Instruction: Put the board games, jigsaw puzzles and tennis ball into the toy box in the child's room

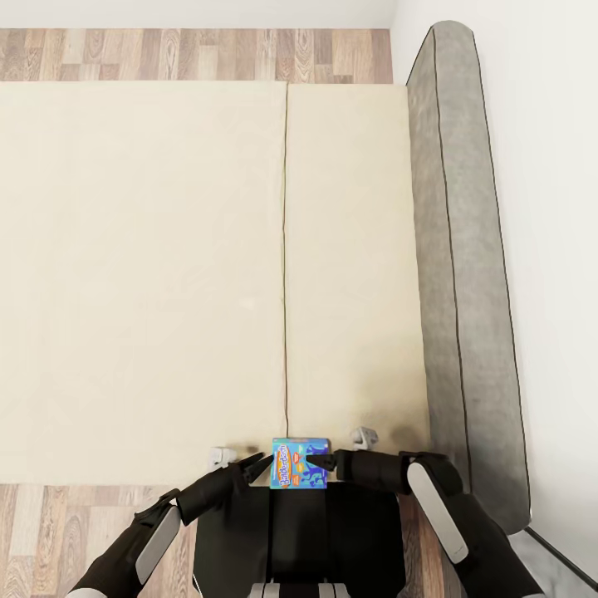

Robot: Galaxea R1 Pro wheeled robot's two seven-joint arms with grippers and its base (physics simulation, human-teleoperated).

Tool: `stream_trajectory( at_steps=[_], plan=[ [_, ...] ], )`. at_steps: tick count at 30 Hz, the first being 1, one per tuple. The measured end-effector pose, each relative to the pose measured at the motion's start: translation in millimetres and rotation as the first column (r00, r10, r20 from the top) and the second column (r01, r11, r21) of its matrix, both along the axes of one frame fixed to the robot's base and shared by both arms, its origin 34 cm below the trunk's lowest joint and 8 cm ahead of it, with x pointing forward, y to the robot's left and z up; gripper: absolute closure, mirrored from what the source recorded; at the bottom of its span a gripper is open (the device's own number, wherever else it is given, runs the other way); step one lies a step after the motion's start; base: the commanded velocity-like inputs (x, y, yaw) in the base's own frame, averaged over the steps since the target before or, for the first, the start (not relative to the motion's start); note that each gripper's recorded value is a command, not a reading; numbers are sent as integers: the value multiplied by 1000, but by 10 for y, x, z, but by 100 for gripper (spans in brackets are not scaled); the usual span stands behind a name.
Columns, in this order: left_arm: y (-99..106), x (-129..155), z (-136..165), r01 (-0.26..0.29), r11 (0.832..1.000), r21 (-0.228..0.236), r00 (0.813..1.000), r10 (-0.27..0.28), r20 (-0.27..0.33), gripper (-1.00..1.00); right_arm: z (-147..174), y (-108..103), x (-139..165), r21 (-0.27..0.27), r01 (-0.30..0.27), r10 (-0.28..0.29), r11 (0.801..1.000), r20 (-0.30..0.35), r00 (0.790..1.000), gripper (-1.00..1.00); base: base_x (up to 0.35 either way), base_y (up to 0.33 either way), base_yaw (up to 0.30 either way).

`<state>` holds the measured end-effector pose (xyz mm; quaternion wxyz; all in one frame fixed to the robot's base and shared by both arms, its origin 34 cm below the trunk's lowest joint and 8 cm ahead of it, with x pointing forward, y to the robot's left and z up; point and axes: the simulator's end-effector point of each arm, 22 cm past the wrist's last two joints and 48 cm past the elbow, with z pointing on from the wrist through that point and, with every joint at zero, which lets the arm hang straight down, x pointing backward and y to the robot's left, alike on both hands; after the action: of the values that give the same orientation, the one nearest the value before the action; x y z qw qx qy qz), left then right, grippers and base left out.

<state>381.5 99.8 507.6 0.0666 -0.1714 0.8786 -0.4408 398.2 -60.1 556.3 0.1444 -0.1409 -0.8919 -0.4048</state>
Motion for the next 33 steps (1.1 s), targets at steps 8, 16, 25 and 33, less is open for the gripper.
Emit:
stream_trajectory(
  at_steps=[8,16,25,33],
  plan=[
    [0,0,0,0,1000,0,1000,0,0,-100,3,33,45,5,4,-4,1000,8,1000,-100,0,0,0],
    [-2,1,0,0,1000,0,1000,0,0,-100,19,150,81,19,22,-22,1000,14,1000,-100,0,0,0],
    [-15,5,0,-1,1000,0,1000,1,1,-100,-10,248,97,27,35,-36,999,13,999,-100,0,0,0],
    [-17,5,0,-1,1000,1,1000,1,2,-100,-47,255,80,24,36,-36,999,6,999,-100,0,0,0]
  ],
)
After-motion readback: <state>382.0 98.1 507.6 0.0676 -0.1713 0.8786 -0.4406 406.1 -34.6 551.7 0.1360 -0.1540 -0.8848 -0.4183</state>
